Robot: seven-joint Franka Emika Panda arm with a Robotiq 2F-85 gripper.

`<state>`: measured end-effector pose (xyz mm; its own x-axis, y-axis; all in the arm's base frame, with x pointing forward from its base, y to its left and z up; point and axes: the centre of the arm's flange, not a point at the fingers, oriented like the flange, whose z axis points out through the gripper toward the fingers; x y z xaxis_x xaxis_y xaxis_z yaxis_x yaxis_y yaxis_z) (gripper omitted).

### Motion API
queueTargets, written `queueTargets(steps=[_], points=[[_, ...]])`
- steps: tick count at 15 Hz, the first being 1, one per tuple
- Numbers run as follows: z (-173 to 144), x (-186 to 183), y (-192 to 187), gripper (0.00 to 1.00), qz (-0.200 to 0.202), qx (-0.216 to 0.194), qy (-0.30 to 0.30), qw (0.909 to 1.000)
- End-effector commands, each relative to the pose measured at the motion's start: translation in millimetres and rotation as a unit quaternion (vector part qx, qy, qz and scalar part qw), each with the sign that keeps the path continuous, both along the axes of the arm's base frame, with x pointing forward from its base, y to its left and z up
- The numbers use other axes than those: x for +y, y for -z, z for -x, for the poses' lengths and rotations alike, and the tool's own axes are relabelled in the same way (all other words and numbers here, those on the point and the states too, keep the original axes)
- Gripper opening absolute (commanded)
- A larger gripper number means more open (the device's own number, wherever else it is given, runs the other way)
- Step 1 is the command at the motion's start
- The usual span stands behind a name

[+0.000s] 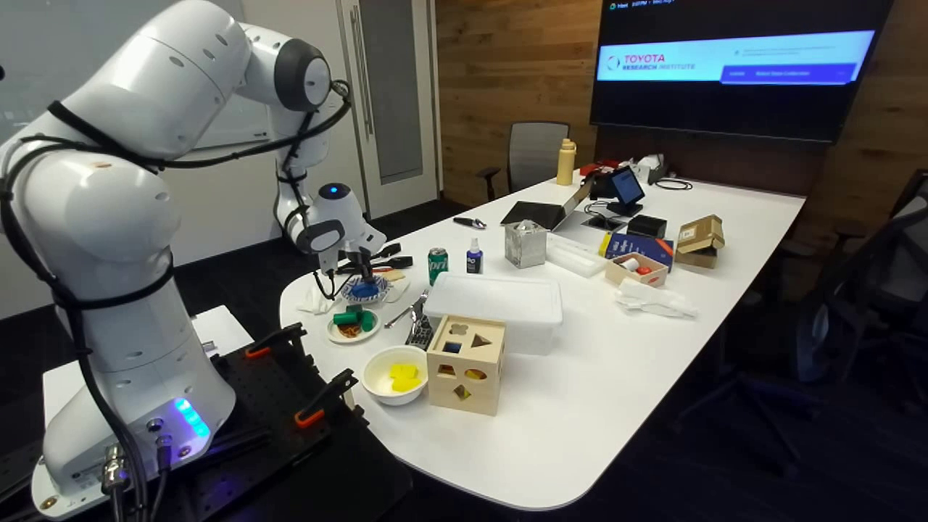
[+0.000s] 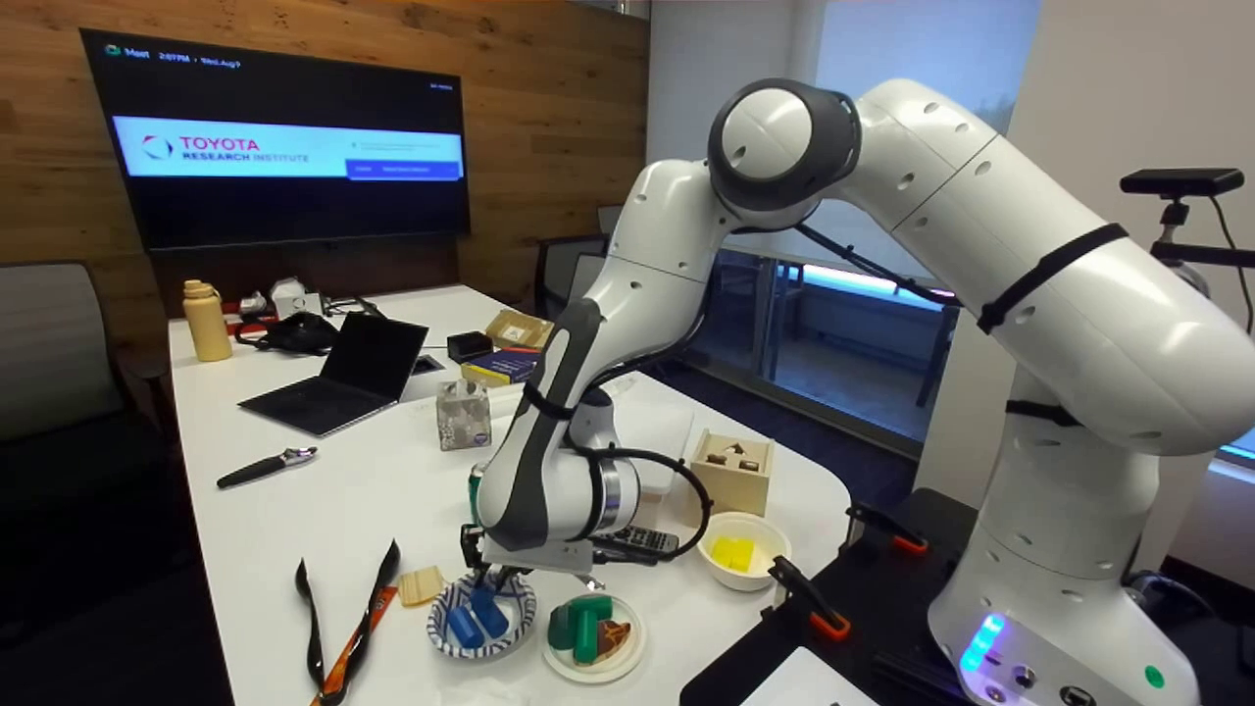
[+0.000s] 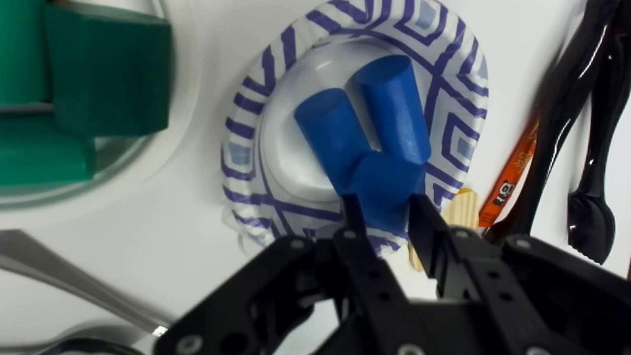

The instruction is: Slide the lid to close the box, pick up the blue object and put it in the bowl on the left

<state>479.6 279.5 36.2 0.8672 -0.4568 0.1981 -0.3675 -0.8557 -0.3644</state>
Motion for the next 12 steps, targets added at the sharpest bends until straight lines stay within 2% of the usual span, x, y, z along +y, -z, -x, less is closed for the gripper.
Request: queueTargets(steps=[1, 7, 12], points=[[-13.4, 17.0, 0.6, 0.59, -0.003, -0.010, 0.007, 0.9999], [0.3, 16.4, -28.4, 1.00, 0.019, -0.005, 0.038, 0.9991], [22.1, 25.4, -47.0, 1.00, 0.026, 0.003, 0.053, 0.9983]])
